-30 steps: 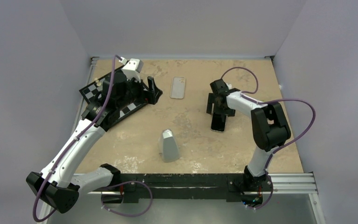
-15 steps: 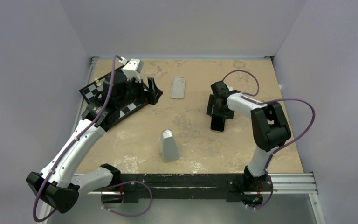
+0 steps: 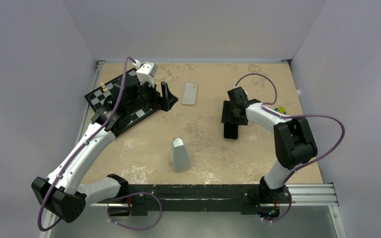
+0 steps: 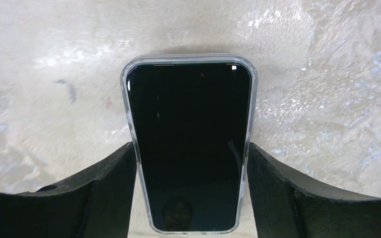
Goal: Take the phone out of the phone case
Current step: Pick up the phone at the center of the board, then adjust the phone.
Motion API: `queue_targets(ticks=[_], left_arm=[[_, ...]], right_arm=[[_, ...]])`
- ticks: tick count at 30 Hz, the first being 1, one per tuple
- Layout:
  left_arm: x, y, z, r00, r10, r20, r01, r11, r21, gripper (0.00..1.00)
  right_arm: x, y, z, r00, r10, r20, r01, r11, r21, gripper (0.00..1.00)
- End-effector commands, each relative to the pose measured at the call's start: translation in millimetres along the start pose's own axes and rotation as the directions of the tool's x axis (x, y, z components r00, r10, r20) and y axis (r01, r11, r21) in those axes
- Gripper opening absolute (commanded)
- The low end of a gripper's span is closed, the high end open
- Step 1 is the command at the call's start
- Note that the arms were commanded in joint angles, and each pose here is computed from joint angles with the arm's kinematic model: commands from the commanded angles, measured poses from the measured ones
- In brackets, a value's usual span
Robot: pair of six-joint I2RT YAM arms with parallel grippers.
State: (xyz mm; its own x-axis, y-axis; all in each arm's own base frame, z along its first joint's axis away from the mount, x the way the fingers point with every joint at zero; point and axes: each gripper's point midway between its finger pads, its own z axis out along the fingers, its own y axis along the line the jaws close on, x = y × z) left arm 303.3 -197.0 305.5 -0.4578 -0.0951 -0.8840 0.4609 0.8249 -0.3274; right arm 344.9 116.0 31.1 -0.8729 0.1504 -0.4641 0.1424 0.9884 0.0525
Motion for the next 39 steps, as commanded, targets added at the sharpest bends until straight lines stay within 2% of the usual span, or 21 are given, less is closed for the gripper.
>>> queue_targets(ticks=[1, 5, 8, 11, 13, 17, 22, 29, 36, 39], left_arm=[[1.3, -22.4, 13.1, 1.000, -0.011, -0.012, 0.013, 0.989, 0.146, 0.91], [1.7, -49.2, 21.4, 0.994, -0.088, -0.069, 0.104, 0.954, 0.282, 0.87], [-0.6, -67.4, 31.1, 0.973, -0.197, -0.118, 0.227, 0.903, 0.364, 0.85], [-7.4, -77.1, 46.5, 0.933, -0.324, -0.158, 0.360, 0.847, 0.391, 0.78], [-12.2, -79.7, 57.4, 0.915, -0.367, -0.167, 0.403, 0.827, 0.392, 0.75], [-14.5, -77.0, 74.1, 0.892, -0.414, -0.181, 0.451, 0.834, 0.318, 0.73], [-8.9, -69.4, 84.2, 0.880, -0.447, -0.161, 0.474, 0.846, 0.244, 0.65], [-2.1, -70.9, 96.9, 0.865, -0.470, -0.174, 0.500, 0.836, 0.225, 0.57], [1.6, -81.6, 105.9, 0.873, -0.446, -0.200, 0.485, 0.841, 0.240, 0.50], [7.3, -84.6, 108.7, 0.867, -0.446, -0.221, 0.492, 0.836, 0.244, 0.43]], right_arm=[[-49.0, 22.1, -45.3, 0.975, -0.028, 0.219, 0.060, 0.988, -0.142, 0.00], [-68.0, 42.3, -88.8, 0.935, -0.022, 0.355, 0.131, 0.949, -0.287, 0.00], [-80.4, 56.8, -123.1, 0.891, -0.005, 0.453, 0.198, 0.903, -0.380, 0.00], [-87.5, 78.6, -155.2, 0.860, 0.000, 0.511, 0.278, 0.840, -0.467, 0.00], [-89.0, 95.7, -174.4, 0.840, -0.003, 0.542, 0.325, 0.803, -0.500, 0.00], [-94.1, 115.1, -204.3, 0.816, 0.037, 0.577, 0.347, 0.767, -0.540, 0.00], [-98.5, 129.0, -229.9, 0.792, 0.093, 0.604, 0.355, 0.735, -0.578, 0.00], [-95.3, 148.8, -246.9, 0.776, 0.096, 0.623, 0.394, 0.698, -0.599, 0.00], [-93.1, 162.4, -263.8, 0.759, 0.100, 0.644, 0.422, 0.678, -0.602, 0.00], [-93.5, 167.5, -269.8, 0.744, 0.097, 0.662, 0.433, 0.684, -0.587, 0.00]])
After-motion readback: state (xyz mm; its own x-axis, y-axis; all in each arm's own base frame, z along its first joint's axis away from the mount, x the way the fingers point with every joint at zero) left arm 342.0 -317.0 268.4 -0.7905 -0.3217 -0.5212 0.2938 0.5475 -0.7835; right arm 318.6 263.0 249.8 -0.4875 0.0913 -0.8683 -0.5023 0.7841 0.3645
